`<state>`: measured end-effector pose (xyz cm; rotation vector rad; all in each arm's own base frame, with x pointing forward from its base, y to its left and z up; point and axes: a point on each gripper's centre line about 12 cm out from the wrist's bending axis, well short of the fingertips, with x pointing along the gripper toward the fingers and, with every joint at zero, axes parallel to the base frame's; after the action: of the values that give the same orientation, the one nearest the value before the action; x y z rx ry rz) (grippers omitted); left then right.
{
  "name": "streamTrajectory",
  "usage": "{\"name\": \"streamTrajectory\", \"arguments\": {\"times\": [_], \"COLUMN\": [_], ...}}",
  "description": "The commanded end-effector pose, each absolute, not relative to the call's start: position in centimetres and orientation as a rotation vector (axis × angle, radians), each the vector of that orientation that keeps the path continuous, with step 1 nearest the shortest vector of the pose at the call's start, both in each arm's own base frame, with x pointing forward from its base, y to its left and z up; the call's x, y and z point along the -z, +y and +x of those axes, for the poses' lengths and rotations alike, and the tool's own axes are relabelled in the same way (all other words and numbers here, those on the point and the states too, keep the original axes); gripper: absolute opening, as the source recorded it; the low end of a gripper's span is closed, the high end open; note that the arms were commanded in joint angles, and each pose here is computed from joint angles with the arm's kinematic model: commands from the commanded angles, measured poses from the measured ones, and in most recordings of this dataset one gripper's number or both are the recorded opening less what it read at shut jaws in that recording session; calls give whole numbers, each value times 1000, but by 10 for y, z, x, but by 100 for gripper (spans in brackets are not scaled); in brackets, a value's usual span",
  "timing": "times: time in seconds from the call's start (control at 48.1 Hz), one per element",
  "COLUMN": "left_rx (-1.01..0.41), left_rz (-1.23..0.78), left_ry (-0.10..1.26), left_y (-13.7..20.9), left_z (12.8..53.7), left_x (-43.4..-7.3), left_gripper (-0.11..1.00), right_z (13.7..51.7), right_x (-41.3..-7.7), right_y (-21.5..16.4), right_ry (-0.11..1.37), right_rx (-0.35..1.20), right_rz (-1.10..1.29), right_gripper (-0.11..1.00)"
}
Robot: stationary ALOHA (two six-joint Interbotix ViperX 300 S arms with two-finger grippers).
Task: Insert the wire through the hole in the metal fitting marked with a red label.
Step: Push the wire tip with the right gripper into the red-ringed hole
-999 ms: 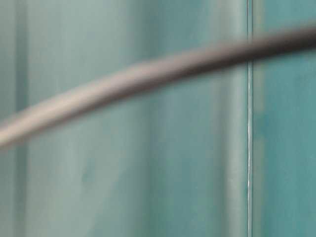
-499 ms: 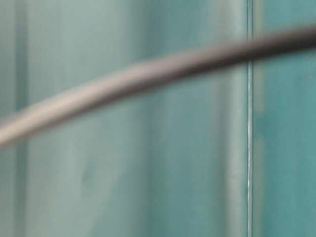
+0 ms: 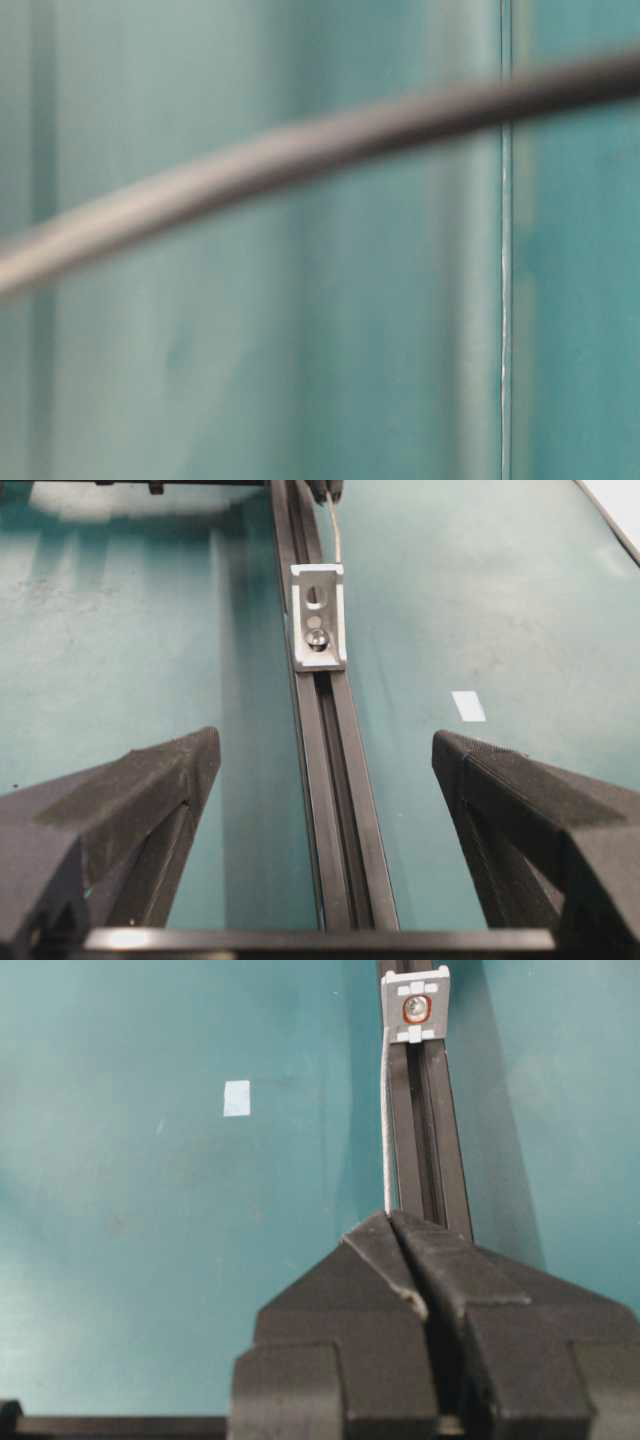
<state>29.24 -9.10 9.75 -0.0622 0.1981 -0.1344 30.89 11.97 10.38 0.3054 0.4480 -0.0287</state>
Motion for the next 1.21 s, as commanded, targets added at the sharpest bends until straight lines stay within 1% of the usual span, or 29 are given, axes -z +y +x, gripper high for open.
{"name": "streamTrajectory", "arguments": {"times": [0.0,1.186], "left_rx": [135,138], "left_rz": [-76,-78], "left_ry": [164,175], "left_y": [-92,-94], "left_z": [296,297], "left_x": [-108,-108], "left_gripper": [54,54], "right_z": [314,323], "right_x": [-112,-106], "right_y": [121,113], "right_ry": [416,418], "right_rx": [25,60], "right_rz": [315,313], "right_gripper": [-1,-1]}}
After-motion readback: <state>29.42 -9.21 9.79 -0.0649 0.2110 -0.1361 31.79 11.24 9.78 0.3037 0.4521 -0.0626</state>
